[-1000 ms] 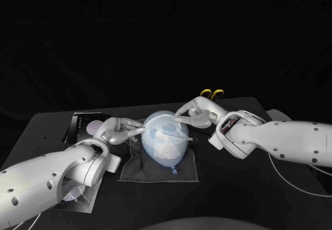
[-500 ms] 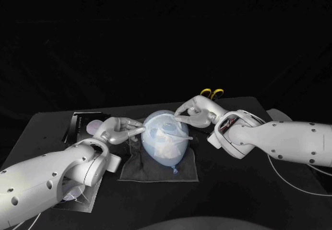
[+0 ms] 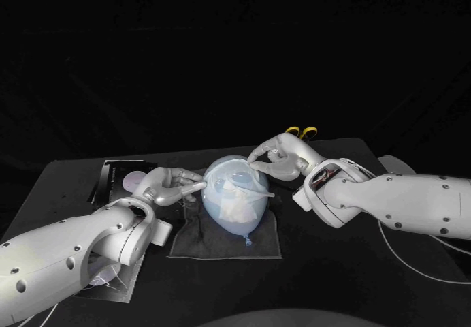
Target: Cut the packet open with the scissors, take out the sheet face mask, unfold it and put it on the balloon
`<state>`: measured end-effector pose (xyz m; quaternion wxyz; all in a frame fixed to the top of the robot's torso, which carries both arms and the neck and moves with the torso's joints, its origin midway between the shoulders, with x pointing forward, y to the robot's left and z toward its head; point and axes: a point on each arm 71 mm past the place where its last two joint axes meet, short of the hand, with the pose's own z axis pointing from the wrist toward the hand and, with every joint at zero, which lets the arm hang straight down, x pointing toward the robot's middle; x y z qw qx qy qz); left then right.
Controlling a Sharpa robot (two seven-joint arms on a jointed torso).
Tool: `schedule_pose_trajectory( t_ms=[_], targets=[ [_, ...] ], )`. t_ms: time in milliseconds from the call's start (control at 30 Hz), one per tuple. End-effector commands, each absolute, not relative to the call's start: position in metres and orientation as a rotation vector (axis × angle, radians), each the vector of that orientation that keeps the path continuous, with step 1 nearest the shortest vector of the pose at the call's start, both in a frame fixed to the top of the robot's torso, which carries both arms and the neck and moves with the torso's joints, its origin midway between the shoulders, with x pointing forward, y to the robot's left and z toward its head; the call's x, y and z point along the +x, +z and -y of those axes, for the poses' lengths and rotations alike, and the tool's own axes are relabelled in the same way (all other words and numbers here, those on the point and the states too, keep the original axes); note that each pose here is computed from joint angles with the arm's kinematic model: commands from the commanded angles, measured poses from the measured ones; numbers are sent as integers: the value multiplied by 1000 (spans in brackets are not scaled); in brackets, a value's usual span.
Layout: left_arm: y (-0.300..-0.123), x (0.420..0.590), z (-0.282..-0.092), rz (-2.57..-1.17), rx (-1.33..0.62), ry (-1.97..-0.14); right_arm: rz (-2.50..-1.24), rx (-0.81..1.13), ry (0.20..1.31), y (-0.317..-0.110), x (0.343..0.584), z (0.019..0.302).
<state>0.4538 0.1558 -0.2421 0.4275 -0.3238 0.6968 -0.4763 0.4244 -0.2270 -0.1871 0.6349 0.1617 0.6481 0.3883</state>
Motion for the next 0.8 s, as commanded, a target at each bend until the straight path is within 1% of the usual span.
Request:
schedule_pose_trajectory(
  t_ms=[33,467,800],
  targets=[
    [-241,453,-153,-1747,-795,-1208,-1446,408,885,-186,423,228],
    [-241,453,-154,-1744,-796,-1205,-1410,414,867,-183,424,231],
    [-241,453,-154,-1743,-797,-1203,-1447,361,871,-183,423,227]
  ],
)
